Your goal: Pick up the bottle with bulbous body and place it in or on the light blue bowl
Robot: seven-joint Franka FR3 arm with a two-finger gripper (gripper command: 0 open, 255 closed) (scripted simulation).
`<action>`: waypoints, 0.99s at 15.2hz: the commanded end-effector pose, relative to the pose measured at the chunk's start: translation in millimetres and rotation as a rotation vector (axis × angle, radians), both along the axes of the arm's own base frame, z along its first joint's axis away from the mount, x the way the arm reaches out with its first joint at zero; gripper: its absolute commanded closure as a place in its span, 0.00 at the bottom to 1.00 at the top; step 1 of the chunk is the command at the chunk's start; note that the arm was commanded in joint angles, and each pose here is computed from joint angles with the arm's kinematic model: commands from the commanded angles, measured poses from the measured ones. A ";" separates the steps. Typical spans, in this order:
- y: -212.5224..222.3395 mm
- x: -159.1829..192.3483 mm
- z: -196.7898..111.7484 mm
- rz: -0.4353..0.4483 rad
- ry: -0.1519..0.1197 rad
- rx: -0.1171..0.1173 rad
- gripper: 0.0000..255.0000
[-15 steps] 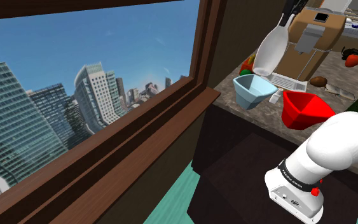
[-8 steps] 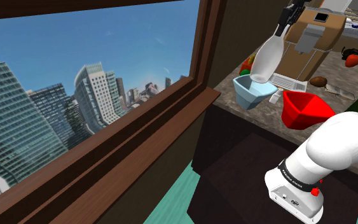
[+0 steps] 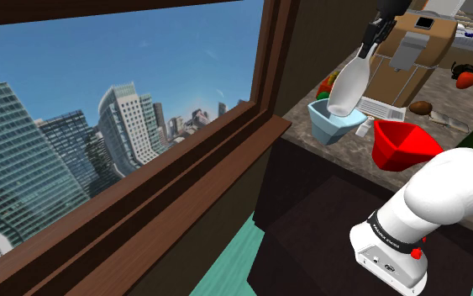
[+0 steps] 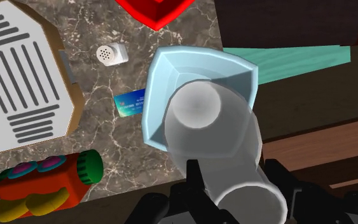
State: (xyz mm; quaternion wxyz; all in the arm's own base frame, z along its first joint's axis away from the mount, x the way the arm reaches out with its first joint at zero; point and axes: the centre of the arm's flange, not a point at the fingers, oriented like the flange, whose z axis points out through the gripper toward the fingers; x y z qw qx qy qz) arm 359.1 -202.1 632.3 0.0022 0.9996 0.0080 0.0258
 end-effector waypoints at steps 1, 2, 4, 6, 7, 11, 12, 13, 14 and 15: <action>0.3 0.0 -0.3 0.000 -0.001 0.000 1.00; 0.3 0.0 -0.3 0.000 -0.001 0.000 1.00; 0.3 0.0 -0.3 0.000 -0.001 0.000 1.00; 0.3 0.1 -0.3 0.000 -0.001 0.000 0.00; 0.4 0.1 -0.3 0.000 -0.001 0.000 0.00; 0.4 0.1 -0.3 0.000 -0.001 0.000 0.00; 0.4 -0.6 12.9 0.000 -0.001 0.000 0.00; 0.4 -1.3 26.1 0.000 -0.001 0.000 0.00; 0.5 -2.0 39.3 0.000 -0.001 0.000 0.00; 0.5 -2.6 49.6 0.000 -0.001 0.000 0.00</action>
